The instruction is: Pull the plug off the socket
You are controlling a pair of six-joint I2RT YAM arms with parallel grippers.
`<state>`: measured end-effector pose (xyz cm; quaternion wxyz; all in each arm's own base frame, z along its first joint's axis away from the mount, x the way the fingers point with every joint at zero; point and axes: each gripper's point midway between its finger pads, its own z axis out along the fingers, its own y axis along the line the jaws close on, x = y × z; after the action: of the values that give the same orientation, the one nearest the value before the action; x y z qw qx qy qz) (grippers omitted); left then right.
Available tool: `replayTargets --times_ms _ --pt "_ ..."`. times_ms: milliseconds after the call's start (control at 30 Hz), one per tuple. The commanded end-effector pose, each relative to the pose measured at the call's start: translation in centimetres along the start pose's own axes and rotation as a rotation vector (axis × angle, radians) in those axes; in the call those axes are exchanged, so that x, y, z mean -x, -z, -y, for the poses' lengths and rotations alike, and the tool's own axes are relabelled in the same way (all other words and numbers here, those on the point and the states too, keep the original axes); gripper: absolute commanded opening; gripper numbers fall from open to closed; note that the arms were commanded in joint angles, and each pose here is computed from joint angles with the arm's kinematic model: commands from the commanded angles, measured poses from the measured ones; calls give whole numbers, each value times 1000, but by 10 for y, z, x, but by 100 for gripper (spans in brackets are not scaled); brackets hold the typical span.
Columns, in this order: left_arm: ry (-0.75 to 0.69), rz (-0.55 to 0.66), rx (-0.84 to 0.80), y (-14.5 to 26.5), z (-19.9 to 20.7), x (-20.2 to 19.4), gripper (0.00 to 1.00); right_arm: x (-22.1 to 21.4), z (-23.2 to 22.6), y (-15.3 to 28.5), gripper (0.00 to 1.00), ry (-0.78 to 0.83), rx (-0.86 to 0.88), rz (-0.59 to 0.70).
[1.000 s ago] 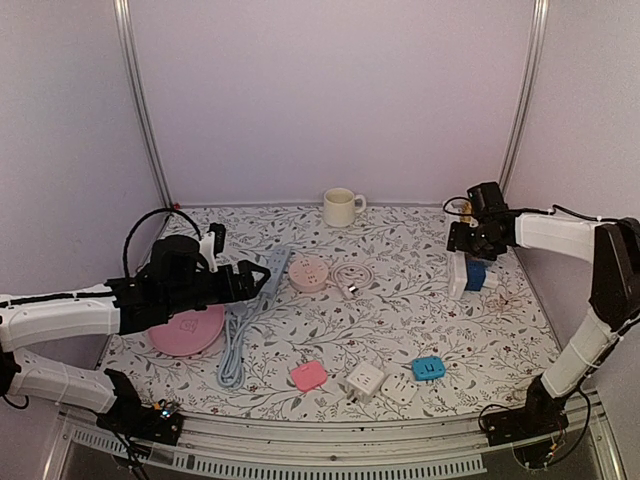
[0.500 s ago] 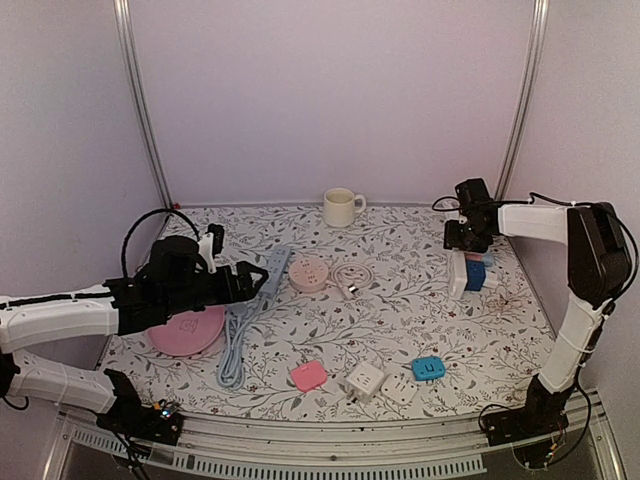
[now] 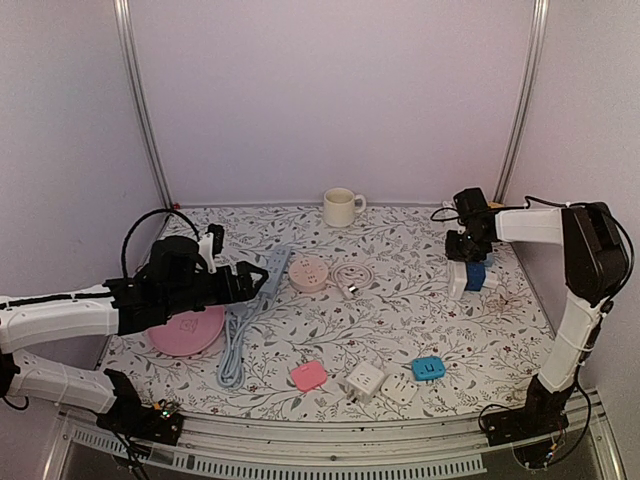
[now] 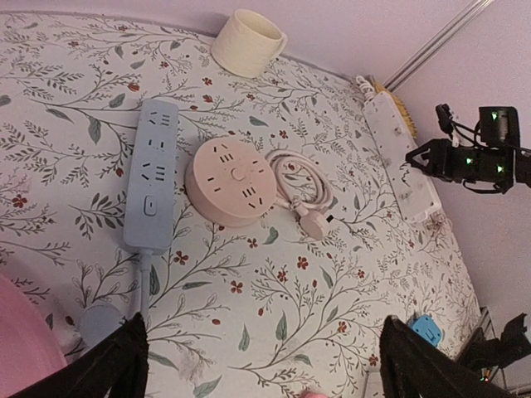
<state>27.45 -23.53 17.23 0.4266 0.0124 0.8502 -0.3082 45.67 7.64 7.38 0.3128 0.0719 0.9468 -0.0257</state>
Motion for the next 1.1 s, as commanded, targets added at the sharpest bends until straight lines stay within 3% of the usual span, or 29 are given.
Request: replayTargets --times_ms 0,233,700,800,1067 --pt "-8 -4 -2 0 0 -5 97 -17 -9 5 35 4 40 -30" --pt "-1 -17 -6 -4 0 -9 97 -37 -56 27 26 49 122 -32" --pt "10 -46 -17 -13 1 -19 97 -85 -234 95 26 125 424 -39" --pt "10 -52 -14 -14 0 -22 97 -93 -274 110 28 139 482 -34" --pt "7 -61 -14 -17 0 -25 97 -99 -344 136 46 177 601 -15"
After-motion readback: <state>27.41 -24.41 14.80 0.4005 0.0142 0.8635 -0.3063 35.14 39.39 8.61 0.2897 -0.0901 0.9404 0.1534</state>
